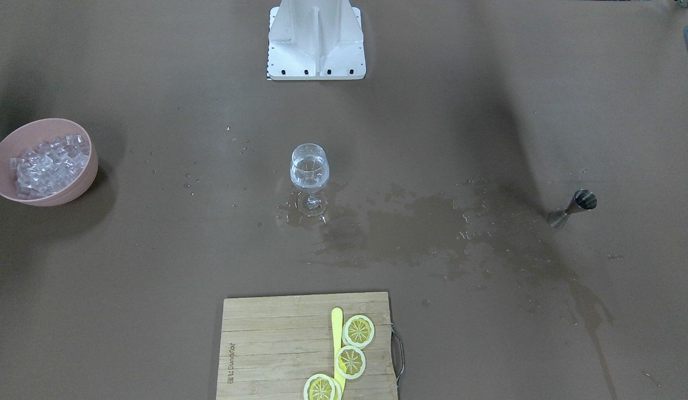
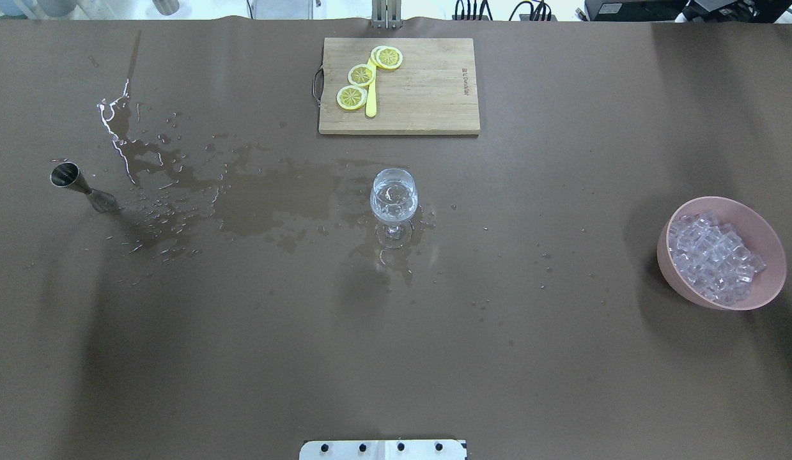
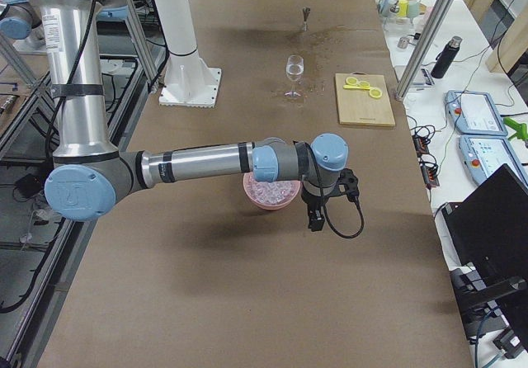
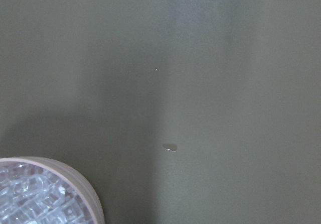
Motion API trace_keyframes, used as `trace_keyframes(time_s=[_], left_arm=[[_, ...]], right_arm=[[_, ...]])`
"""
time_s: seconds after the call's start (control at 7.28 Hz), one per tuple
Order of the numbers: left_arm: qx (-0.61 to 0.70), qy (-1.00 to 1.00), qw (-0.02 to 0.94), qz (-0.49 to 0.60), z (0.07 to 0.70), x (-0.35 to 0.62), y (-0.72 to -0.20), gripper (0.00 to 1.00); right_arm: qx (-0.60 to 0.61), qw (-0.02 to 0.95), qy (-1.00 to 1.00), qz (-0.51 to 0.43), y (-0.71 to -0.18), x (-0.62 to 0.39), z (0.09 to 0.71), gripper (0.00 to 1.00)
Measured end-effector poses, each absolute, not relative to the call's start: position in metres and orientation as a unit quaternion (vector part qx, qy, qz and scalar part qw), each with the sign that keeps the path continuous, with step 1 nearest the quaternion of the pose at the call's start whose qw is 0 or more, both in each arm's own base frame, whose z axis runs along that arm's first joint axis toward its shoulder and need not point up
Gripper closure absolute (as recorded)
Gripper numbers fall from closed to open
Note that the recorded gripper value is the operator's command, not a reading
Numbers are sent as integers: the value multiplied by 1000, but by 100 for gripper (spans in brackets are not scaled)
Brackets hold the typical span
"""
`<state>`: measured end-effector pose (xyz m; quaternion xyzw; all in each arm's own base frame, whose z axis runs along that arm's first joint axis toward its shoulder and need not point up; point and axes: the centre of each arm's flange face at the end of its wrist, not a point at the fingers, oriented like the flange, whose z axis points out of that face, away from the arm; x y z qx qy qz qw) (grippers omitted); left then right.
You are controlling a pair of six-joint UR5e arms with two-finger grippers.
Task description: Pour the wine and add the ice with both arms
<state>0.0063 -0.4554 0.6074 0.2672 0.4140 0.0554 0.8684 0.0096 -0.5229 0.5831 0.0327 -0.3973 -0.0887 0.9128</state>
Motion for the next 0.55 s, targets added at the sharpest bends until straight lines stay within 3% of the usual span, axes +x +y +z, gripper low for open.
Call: trace_keyframes(time_s=[0.55], left_arm=[[352, 449, 821, 16, 624, 35, -444, 2]], right_arm=[[37, 906, -409, -103, -523, -4, 572, 0]])
